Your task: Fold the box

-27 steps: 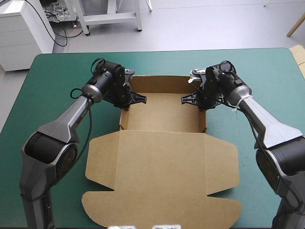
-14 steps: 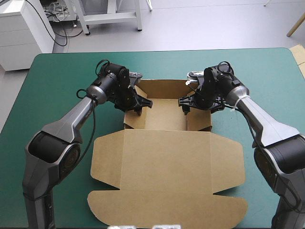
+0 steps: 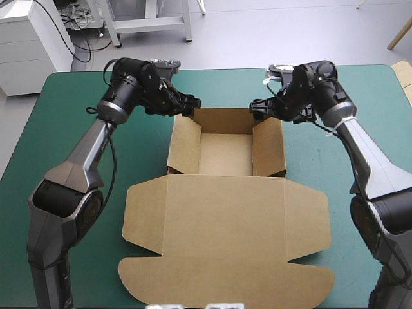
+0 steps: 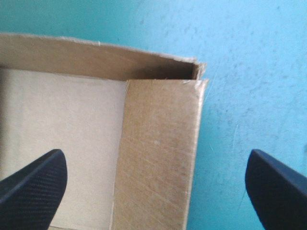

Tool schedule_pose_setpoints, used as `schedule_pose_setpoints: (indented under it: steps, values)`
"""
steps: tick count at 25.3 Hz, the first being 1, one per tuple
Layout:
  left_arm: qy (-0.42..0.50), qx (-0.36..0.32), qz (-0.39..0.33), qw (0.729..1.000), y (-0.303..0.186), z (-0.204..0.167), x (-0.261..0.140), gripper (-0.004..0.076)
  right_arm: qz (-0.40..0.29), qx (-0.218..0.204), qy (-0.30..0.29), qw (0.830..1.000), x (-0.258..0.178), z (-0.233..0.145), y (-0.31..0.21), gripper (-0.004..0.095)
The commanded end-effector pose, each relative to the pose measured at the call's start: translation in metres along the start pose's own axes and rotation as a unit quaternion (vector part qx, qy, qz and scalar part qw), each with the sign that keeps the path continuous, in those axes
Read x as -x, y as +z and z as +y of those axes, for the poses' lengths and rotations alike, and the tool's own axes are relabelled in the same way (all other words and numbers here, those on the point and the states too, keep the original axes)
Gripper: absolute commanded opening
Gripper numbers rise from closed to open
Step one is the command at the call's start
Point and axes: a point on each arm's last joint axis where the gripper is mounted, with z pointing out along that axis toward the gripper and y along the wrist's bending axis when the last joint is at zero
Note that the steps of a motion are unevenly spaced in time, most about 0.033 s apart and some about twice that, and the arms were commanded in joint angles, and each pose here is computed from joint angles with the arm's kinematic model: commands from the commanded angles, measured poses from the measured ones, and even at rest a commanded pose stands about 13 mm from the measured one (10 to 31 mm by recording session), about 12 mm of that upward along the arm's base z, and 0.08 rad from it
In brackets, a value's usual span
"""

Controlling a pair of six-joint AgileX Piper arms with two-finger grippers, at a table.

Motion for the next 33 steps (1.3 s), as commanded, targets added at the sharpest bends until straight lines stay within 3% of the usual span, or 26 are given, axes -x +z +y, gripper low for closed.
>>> schedule_pose_setpoints:
  steps: [1, 6, 9, 12, 16, 23, 28, 33]
  values:
    - [0.001, -0.029, -0.100, 0.995, -0.091, -0.008, 0.009, 0.0547, -0.095, 0.017, 0.000, 0.995, 0.004, -0.001, -0.075, 0.0926]
    - [0.026, -0.030, -0.168, 0.985, -0.157, -0.012, -0.001, 0.0543, -0.116, 0.026, -0.010, 0.993, -0.018, -0.002, -0.111, 0.0926]
    - [0.059, -0.030, -0.201, 0.977, -0.195, -0.014, -0.016, 0.0461, -0.111, 0.022, -0.028, 0.993, -0.037, -0.005, -0.122, 0.0926]
    - [0.091, -0.027, -0.228, 0.969, -0.229, -0.015, -0.035, 0.0293, -0.094, 0.018, -0.030, 0.995, -0.056, -0.009, -0.123, 0.0926]
    - [0.114, -0.019, -0.251, 0.961, -0.267, -0.014, -0.069, 0.0000, -0.077, 0.016, -0.019, 0.997, -0.067, -0.012, -0.115, 0.0926]
    - [0.131, 0.004, -0.243, 0.961, -0.299, -0.001, -0.153, -0.0008, -0.040, 0.026, -0.002, 0.999, -0.054, -0.007, -0.068, 0.0925]
    - [0.128, 0.010, -0.203, 0.971, -0.280, 0.012, -0.217, -0.0008, 0.011, 0.012, -0.003, 1.000, -0.043, -0.007, -0.002, 0.0925]
    - [0.125, 0.011, -0.202, 0.971, -0.262, 0.021, -0.258, -0.0008, 0.022, 0.010, -0.002, 1.000, -0.039, -0.008, 0.028, 0.0926]
